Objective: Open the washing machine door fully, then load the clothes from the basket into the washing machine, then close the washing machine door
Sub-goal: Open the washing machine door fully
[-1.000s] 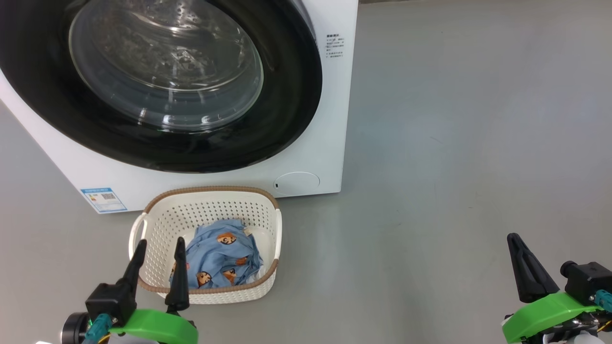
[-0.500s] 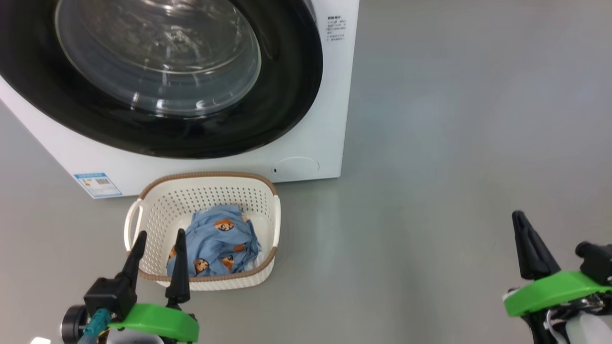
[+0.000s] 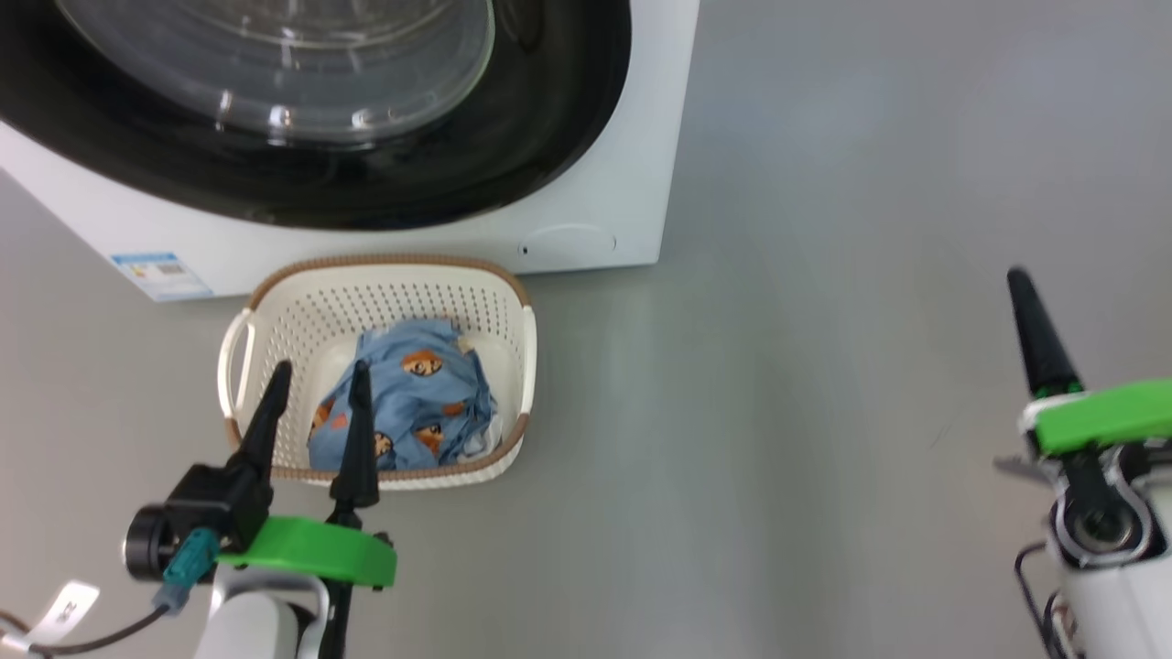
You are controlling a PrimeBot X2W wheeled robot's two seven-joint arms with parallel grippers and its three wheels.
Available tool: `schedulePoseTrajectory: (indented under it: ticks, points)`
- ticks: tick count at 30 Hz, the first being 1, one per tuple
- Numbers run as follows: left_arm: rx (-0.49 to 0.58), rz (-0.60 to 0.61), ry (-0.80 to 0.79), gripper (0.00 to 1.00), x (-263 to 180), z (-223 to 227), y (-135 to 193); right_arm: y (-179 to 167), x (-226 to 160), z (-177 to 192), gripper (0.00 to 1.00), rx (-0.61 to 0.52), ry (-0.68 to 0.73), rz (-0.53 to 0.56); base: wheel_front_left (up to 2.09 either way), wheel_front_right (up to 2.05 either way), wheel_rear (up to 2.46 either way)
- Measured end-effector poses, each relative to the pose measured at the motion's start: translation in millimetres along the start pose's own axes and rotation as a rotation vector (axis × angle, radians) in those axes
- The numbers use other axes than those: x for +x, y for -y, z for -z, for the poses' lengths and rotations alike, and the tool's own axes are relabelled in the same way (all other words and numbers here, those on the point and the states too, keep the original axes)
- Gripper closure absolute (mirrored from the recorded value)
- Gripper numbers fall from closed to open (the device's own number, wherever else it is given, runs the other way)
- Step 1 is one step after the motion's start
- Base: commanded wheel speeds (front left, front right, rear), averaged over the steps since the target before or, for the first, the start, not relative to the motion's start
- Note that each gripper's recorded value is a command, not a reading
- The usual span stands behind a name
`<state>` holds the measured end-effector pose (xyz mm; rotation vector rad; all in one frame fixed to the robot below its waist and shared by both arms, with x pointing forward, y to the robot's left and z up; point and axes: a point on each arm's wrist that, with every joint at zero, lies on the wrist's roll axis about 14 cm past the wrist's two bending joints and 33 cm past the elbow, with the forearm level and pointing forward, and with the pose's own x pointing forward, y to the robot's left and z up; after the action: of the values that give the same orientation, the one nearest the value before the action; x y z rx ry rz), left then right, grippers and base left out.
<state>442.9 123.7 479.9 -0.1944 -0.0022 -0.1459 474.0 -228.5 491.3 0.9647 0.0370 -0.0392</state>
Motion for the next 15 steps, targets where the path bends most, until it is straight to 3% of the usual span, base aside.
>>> schedulePoseTrajectory:
  ticks: [8,15]
  points:
    - [0.007,0.013,-0.004,0.0,20.6,5.8,-1.3,-18.1,50.1,8.5,1.0,0.281,-0.089,-0.056,0.0,0.0,0.0]
    - [-0.004,-0.002,-0.014,0.0,28.5,12.6,-8.6,-39.8,93.8,32.2,1.0,0.443,-0.219,-0.111,0.0,0.0,0.0]
